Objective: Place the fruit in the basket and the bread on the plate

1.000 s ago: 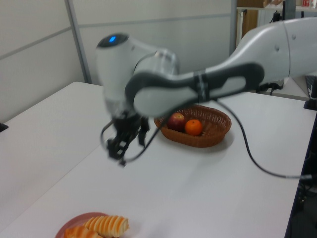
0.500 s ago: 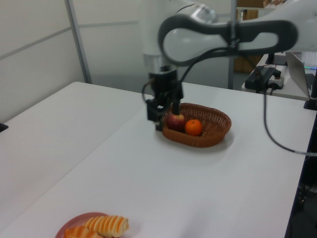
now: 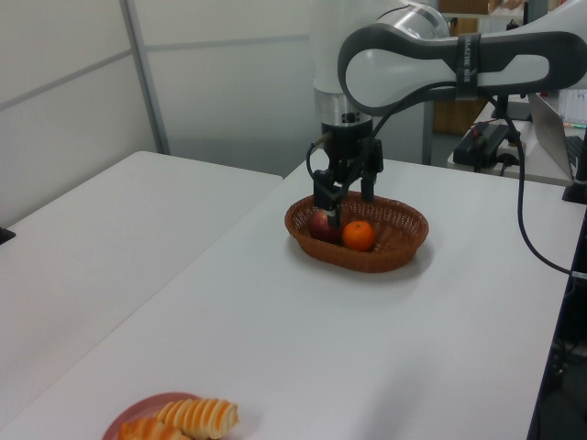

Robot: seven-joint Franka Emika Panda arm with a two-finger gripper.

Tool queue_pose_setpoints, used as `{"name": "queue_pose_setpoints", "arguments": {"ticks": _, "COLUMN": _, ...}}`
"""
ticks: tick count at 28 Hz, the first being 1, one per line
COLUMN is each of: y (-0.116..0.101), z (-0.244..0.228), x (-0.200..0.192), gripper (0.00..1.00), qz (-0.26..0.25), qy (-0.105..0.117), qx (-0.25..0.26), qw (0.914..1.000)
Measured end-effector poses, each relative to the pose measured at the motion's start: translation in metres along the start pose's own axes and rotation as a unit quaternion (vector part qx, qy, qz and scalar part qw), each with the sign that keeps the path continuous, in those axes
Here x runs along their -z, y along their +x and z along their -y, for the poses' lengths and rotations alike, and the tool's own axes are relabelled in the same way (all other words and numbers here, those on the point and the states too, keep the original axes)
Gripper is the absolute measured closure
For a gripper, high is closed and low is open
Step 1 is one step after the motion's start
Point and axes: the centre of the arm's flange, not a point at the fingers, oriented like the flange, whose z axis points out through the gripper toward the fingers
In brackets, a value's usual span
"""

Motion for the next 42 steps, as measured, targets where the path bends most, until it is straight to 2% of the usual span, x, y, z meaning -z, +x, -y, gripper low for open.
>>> {"name": "queue_pose_setpoints", "arguments": {"ticks": 10, "y": 0.007, "z": -0.014, "x": -0.008, "gripper": 0.0, "qz": 0.005, "qy": 0.0, "qx": -0.012, "qw": 0.9999}}
{"name": "queue_pose_setpoints", "arguments": {"ticks": 19, "y": 0.03, "z": -0.029, "x": -0.005, "gripper": 0.0, "qz": -0.004, "qy": 0.005, "qx": -0.019, "qw": 0.9998}}
{"name": "queue_pose_setpoints", "arguments": {"ticks": 23, "y": 0.044, "z": -0.031, "x": -0.008, "gripper": 0.0, "qz": -0.004, "qy": 0.01, "qx": 0.006, "qw": 0.9999}}
{"name": "queue_pose_setpoints", "arguments": {"ticks": 27, "y": 0.052, "z": -0.028, "x": -0.01, "gripper": 0.0, "qz": -0.003, "qy": 0.026, "qx": 0.03, "qw": 0.9992}}
{"name": "queue_pose_setpoints", "arguments": {"ticks": 42, "y": 0.057, "z": -0.027, "x": -0.011, "gripper": 0.0, "qz": -0.004, "qy": 0.031, "qx": 0.04, "qw": 0.9987}}
